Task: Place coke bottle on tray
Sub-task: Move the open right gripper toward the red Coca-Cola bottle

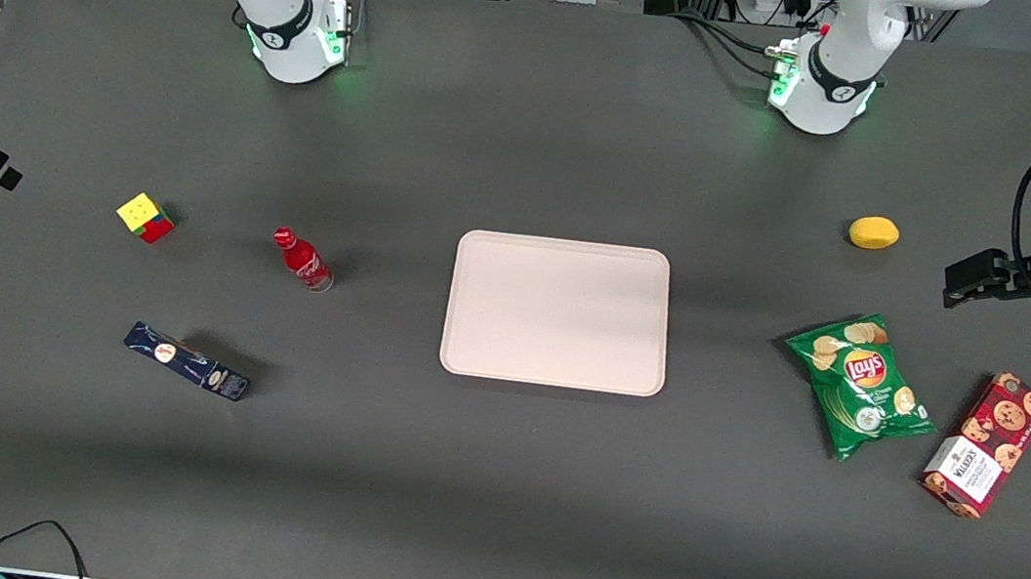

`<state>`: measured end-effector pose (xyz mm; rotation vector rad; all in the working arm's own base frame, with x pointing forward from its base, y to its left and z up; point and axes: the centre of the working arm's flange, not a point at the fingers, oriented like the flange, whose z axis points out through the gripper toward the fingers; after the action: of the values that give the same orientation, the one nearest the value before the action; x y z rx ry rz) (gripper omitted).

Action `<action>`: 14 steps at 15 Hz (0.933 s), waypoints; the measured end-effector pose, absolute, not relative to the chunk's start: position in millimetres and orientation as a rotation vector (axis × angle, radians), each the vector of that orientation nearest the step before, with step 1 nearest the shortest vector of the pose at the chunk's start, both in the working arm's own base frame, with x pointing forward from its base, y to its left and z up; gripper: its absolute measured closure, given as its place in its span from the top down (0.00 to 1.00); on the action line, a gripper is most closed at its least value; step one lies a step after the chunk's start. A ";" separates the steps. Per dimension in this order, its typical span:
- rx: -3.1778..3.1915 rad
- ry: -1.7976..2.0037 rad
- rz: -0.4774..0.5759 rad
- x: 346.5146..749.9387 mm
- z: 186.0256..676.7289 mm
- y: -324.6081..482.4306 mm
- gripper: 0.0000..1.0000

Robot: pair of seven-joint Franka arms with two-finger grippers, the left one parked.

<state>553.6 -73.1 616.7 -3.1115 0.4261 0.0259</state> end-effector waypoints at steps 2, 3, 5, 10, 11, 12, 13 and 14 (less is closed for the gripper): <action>-3.117 0.427 0.026 553.5 616.7 -73.7 1.00; -3.118 0.427 0.026 553.5 616.7 -73.7 1.00; -3.118 0.426 0.026 553.5 616.7 -73.8 1.00; -3.136 0.237 0.058 553.1 615.2 -57.4 1.00; -3.141 0.166 0.063 553.8 614.9 -46.8 1.00; -3.143 0.116 0.069 554.4 614.4 -33.9 1.00; -3.145 0.070 0.077 554.7 613.7 -18.3 1.00; -3.146 0.026 0.083 554.7 613.1 -2.8 1.00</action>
<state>554.7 -2.8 613.1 -3.1458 0.0264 0.0827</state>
